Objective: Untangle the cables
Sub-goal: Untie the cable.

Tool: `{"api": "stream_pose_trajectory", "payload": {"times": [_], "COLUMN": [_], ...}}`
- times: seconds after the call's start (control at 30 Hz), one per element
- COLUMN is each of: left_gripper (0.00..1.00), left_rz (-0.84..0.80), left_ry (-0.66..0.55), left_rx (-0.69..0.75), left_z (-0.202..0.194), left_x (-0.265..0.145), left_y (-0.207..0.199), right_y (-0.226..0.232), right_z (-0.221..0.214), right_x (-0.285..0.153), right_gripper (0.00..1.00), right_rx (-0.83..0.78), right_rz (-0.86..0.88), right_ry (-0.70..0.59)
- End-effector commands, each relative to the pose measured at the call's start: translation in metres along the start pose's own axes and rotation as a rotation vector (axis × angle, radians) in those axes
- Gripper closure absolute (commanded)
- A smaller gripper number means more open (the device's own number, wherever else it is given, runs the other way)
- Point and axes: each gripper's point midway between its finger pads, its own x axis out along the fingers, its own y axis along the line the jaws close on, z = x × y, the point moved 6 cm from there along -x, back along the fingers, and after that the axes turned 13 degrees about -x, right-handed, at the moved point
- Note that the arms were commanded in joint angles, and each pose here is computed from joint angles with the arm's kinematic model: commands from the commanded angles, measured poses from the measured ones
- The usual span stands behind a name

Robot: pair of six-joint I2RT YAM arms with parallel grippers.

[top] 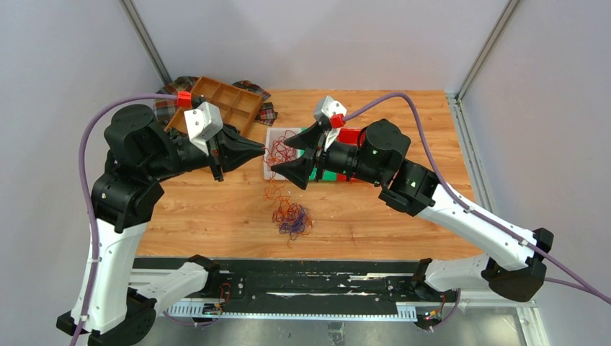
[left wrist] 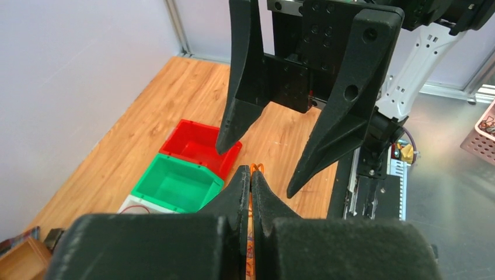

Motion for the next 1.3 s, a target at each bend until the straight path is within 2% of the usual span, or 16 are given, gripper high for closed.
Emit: {"api": "stream_pose_trajectory", "payload": {"times": [0.0, 0.23, 0.73, 0.93, 1.1, 1.27], "left_gripper": [1.0, 1.0, 0.99, 1.0, 1.0, 1.0], "left_rz": [0.02, 0.019, -0.063, -0.136, -0.159, -0.177], "left_ry": [0.007, 0.031, 0.02, 0.015, -0.01, -0.054], "left_rx": [-0.002, -0.029, -0.09, -0.135, -0.122, -0.093], "left_z": [-0.006, -0.017, -0.003, 0.009, 0.024, 0.05], "left_x": [-0.003, -0.003, 0.0, 0.0, -0.003, -0.009], "left_y": [0.0, 0.0, -0.01, -0.02, -0.028, -0.037], "right_y": [-0.009, -0.023, -0.019, -0.016, -0.015, -0.011], "right_z": [0.017, 0.011, -0.028, -0.054, -0.09, -0.121], "right_x": [0.006, 0.016, 0.047, 0.058, 0.059, 0.052], "right_gripper": [0.33, 0.37, 0.38, 0.46, 0.6, 0.66], "right_rx": [-0.035, -0.049, -0.046, -0.015, 0.022, 0.06], "right_rz": [-0.07, -0.177, -0.192, -0.188, -0.219, -0.245], "right_ry": [-0.063, -0.064, -0.024, -0.006, 0.055, 0.104]}}
